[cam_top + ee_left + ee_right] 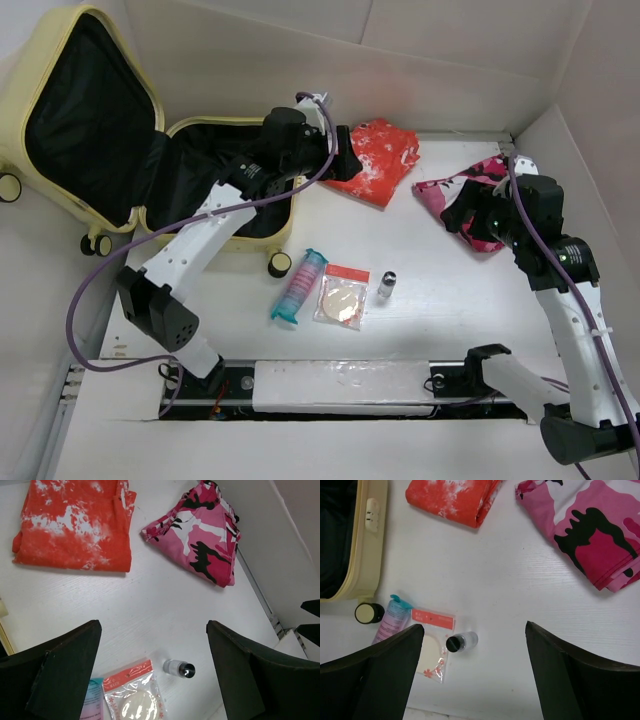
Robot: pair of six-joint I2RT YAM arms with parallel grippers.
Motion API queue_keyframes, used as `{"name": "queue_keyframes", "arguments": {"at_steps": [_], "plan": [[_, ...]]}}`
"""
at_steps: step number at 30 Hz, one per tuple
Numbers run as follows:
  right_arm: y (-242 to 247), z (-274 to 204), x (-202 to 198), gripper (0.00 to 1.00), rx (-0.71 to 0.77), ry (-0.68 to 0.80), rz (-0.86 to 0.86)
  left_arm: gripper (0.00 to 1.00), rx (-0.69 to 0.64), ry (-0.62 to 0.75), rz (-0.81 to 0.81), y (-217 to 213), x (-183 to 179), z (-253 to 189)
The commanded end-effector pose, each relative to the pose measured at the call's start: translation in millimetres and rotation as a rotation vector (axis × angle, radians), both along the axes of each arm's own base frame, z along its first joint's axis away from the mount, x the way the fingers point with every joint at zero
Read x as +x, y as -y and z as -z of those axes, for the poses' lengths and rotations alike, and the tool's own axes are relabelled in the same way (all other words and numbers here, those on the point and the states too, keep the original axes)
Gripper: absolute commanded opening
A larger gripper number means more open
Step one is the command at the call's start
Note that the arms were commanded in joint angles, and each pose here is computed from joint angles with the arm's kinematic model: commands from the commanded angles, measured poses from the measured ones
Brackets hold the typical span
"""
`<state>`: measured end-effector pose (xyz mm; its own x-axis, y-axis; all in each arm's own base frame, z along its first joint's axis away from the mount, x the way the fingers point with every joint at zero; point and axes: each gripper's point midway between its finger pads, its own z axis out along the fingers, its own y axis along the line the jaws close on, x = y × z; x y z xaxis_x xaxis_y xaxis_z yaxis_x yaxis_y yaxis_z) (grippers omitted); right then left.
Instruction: Pack the luggage
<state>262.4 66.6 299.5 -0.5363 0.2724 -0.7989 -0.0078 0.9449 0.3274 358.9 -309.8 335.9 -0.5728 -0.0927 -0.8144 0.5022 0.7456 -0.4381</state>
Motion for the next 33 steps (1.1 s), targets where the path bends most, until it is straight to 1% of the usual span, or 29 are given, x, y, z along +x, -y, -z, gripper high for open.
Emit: {"name": "queue_keyframes", "arguments": {"at_steps": [1, 3, 4, 6, 7, 8, 9, 10, 11, 12, 13, 14, 15, 16, 17, 18, 19, 20, 21, 22, 24, 25, 26, 28, 29, 30, 32, 33], "plan": [[-2.7, -12.4, 7.3, 0.88, 0.011, 0.060, -0.017, 0.84, -0.084, 0.078, 0.021, 0.3, -9.4, -41.5], [-2.3, -15.1, 5.1, 0.88, 0.012, 0.070, -0.017, 0.84, -0.075, 0.059, 0.030, 0.8, -11.8, -34.6], [-1.9, -11.2, 5.1, 0.87, 0.003, 0.063, -0.022, 0.82, -0.075, 0.059, 0.030, 0.8, -11.8, -34.5], [-1.9, -11.1, 5.1, 0.82, 0.003, 0.063, -0.022, 0.80, -0.078, 0.045, 0.027, -5.6, -21.6, -30.6], [-1.9, -11.1, 5.1, 0.82, 0.003, 0.063, -0.022, 0.79, -0.068, 0.030, 0.026, -5.8, -21.9, -22.4], [-4.0, -11.3, 4.5, 0.74, 0.009, 0.062, -0.032, 0.78, -0.071, 0.035, 0.026, -9.5, -27.0, -24.5], [-5.2, -11.3, 4.0, 0.67, 0.005, 0.063, -0.045, 0.74, -0.060, 0.026, 0.016, -13.1, -29.1, -19.9], [-7.2, -11.4, 3.4, 0.57, 0.011, 0.062, -0.055, 0.73, -0.025, -0.010, -0.006, -19.9, -32.0, -3.4], [-11.8, -8.0, 1.7, 0.38, 0.023, 0.051, -0.080, 0.71, -0.004, -0.028, -0.020, -25.2, -34.9, 4.4], [-13.1, -5.3, -1.0, 0.12, 0.018, 0.039, -0.095, 0.70, 0.017, -0.022, -0.028, -30.9, -44.0, 5.1], [-16.5, -3.5, -3.7, 0.05, 0.012, 0.032, -0.120, 0.69, 0.074, -0.011, -0.093, -43.4, -42.5, 13.9], [-23.3, 0.7, -6.4, 0.02, 0.017, 0.021, -0.149, 0.67, 0.145, -0.056, -0.119, -52.9, -52.5, 39.4], [-28.8, 8.1, -11.2, 0.02, 0.012, -0.003, -0.183, 0.65, 0.165, -0.052, -0.127, -58.3, -64.3, 41.4], [-32.2, 13.6, -14.5, 0.15, 0.010, -0.022, -0.198, 0.65, 0.194, -0.067, -0.146, -67.0, -68.6, 50.8], [-43.0, 18.3, -19.8, 0.27, 0.010, -0.033, -0.254, 0.65, 0.223, -0.130, -0.172, -74.6, -79.4, 73.3], [-51.0, 27.7, -25.1, 0.42, 0.012, -0.056, -0.299, 0.64, 0.223, -0.154, -0.181, -78.8, -85.5, 80.2], [-56.5, 35.9, -26.4, 0.71, 0.008, -0.082, -0.321, 0.64, 0.205, -0.151, -0.203, -85.6, -91.0, 77.8], [-64.2, 42.7, -30.0, 0.84, 0.010, -0.105, -0.355, 0.64, 0.208, -0.168, -0.226, -91.8, -95.3, 83.4], [-76.9, 49.5, -34.1, 0.92, 0.005, -0.121, -0.405, 0.64, 0.196, -0.203, -0.246, -94.7, -100.9, 92.9], [-80.4, 61.0, -35.5, 0.97, -0.006, -0.156, -0.406, 0.64, 0.172, -0.191, -0.261, -99.1, -104.5, 86.3], [-95.2, 80.0, -35.1, 0.99, -0.036, -0.216, -0.440, 0.64, 0.153, -0.187, -0.281, -102.8, -106.4, 82.7], [-97.7, 84.6, -31.1, 1.00, -0.059, -0.220, -0.435, 0.64, 0.140, -0.182, -0.296, -103.2, -104.6, 78.0], [-101.4, 100.0, -30.0, 1.00, -0.077, -0.272, -0.434, 0.64, 0.121, -0.166, -0.296, -103.6, -105.1, 69.1], [-110.0, 110.2, -29.9, 1.00, -0.112, -0.294, -0.454, 0.64, 0.092, -0.138, -0.317, -104.2, -100.8, 52.5], [-112.9, 117.1, -27.8, 0.93, -0.123, -0.302, -0.456, 0.64, 0.085, -0.126, -0.327, -105.2, -99.1, 47.2], [-115.7, 126.8, -23.4, 0.88, -0.143, -0.324, -0.453, 0.64, 0.071, -0.126, -0.331, -104.5, -98.7, 43.1], [-119.1, 138.4, -19.3, 0.85, -0.173, -0.339, -0.440, 0.64, 0.042, -0.096, -0.339, -104.9, -96.7, 30.4], [-119.7, 148.4, -15.1, 0.77, -0.190, -0.363, -0.432, 0.64, 0.017, -0.086, -0.342, -104.4, -96.6, 24.5]]}}
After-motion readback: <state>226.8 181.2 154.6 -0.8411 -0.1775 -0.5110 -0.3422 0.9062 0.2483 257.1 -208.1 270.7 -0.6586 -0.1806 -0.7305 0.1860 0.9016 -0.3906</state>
